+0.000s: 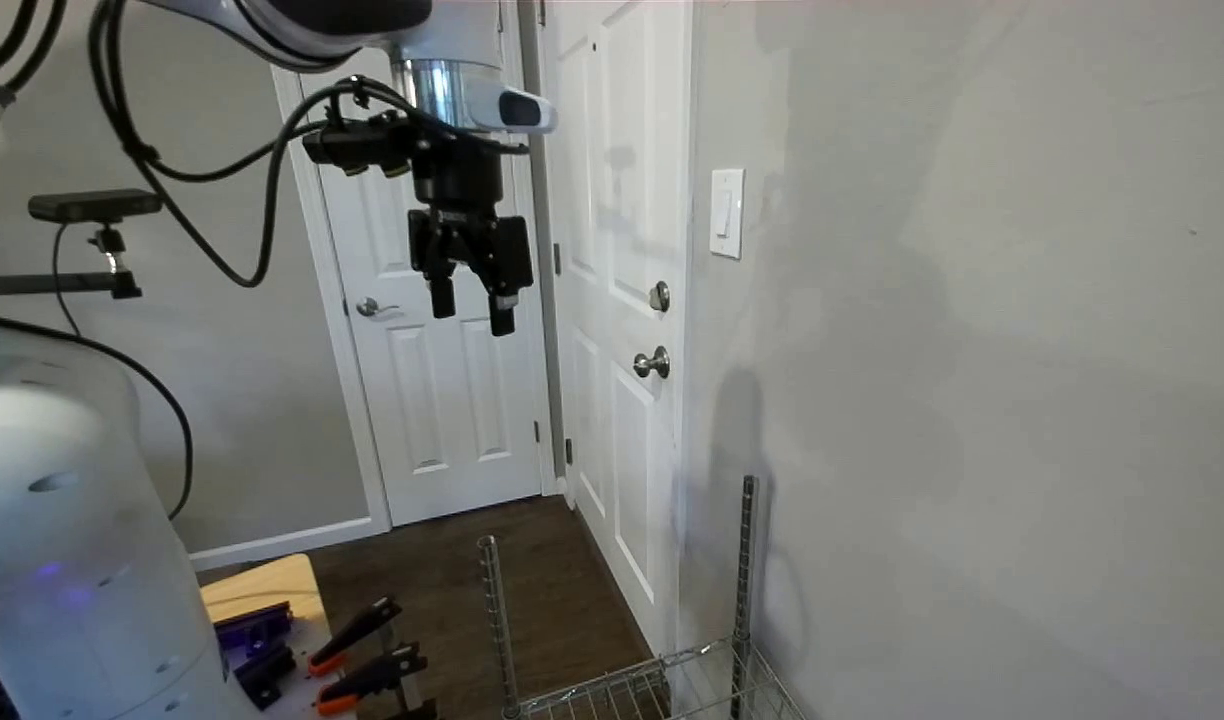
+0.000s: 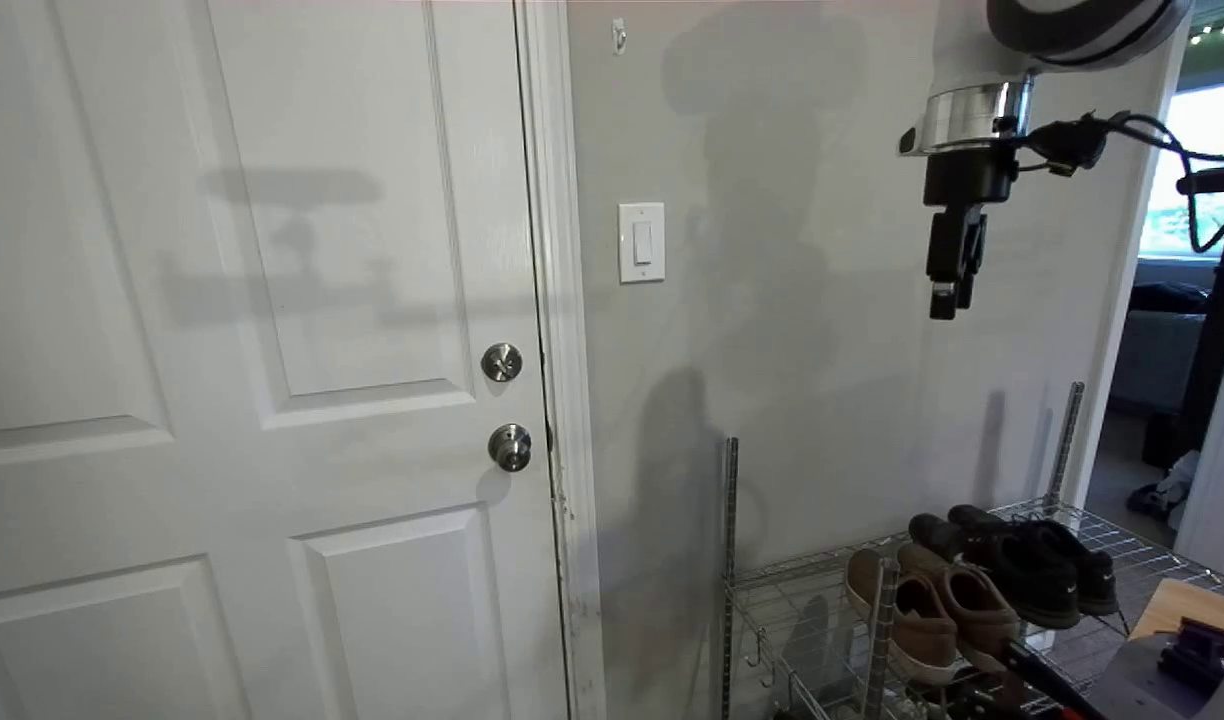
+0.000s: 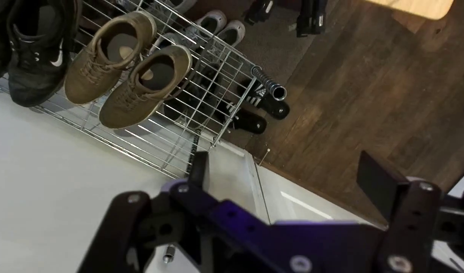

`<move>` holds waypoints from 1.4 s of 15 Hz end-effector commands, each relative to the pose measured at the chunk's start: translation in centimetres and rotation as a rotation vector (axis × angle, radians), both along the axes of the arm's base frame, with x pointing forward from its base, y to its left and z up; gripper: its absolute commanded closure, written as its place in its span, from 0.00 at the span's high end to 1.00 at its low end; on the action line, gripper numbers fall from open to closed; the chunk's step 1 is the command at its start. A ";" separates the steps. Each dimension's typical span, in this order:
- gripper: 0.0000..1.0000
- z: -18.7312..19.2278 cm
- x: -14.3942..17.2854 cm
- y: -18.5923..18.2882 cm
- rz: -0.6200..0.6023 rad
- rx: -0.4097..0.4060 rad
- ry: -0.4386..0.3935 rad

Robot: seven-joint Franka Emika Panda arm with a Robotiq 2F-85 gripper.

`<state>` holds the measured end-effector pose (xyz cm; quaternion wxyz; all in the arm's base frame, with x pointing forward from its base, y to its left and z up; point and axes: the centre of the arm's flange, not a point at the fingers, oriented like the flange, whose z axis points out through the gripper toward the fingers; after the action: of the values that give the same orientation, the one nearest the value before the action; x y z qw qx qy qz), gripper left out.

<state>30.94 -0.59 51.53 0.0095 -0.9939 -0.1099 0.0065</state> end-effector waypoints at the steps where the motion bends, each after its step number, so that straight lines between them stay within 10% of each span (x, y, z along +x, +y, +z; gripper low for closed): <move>1: 1.00 -1.6 1.3 1.9 0.026 -0.007 0.043; 14: 1.00 2.6 5.4 -1.7 -0.084 0.007 -0.033; 21: 1.00 -2.4 6.3 -2.8 -0.127 -0.018 0.055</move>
<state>36.59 -3.22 51.91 0.0100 -0.9978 -0.0635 0.0145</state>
